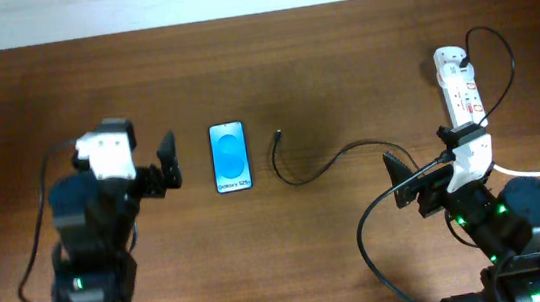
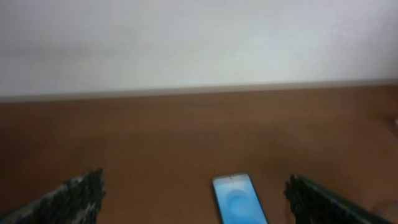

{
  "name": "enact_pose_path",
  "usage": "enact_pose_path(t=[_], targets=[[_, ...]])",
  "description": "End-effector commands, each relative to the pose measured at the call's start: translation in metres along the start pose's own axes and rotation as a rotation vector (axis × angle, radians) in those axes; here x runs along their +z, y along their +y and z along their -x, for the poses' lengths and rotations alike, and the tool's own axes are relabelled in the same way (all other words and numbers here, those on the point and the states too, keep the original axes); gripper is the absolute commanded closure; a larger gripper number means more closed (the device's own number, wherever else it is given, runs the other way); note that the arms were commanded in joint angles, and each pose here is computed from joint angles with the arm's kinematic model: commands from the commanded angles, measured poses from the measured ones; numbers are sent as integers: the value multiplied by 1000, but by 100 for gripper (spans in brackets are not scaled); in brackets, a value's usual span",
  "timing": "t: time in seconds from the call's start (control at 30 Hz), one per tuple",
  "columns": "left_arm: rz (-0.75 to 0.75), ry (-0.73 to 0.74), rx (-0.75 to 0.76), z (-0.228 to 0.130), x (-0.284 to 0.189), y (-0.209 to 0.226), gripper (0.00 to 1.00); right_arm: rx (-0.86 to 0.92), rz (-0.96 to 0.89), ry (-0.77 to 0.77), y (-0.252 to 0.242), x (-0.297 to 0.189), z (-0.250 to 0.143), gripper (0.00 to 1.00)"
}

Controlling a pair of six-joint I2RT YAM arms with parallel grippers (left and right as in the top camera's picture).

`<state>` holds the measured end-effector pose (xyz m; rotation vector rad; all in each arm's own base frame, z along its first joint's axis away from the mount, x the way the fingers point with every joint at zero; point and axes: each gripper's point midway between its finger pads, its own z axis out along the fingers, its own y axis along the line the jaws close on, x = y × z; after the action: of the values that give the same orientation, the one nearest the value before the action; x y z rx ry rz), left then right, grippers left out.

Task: Plug charger to phone and switch on socket
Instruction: 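Reach the left gripper to the blue phone and grasp it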

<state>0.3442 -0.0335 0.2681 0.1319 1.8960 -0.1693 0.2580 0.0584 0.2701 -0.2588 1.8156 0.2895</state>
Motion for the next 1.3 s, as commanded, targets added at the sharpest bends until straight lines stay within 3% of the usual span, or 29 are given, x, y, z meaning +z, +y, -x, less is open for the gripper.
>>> enact_pose_path(t=[0.0, 0.2, 0.37, 0.53, 0.73, 0.87, 1.0, 1.27], targets=[[-135, 82, -10, 14, 29, -16, 1, 8, 17, -14, 4, -8, 29, 2], [-190, 281, -63, 15, 68, -19, 1, 69, 19, 164, 4, -8, 51, 2], [-221, 446, -57, 20, 81, -29, 1, 134, 23, 354, -1, 5, 51, 2], [-245, 675, -85, 5, 83, -37, 1, 167, 25, 448, -8, 29, 41, 2], [-270, 716, -123, -5, 87, -44, 3, 215, 27, 586, -17, 56, 7, 2], [-71, 805, -174, -31, 102, -42, 1, 231, 47, 613, -15, 62, 0, 1], [9, 883, -135, -51, 114, -60, 2, 233, 53, 613, -14, 62, 0, 2], [241, 1151, -234, -141, 131, -60, 3, 235, 52, 619, -14, 61, -1, 2]])
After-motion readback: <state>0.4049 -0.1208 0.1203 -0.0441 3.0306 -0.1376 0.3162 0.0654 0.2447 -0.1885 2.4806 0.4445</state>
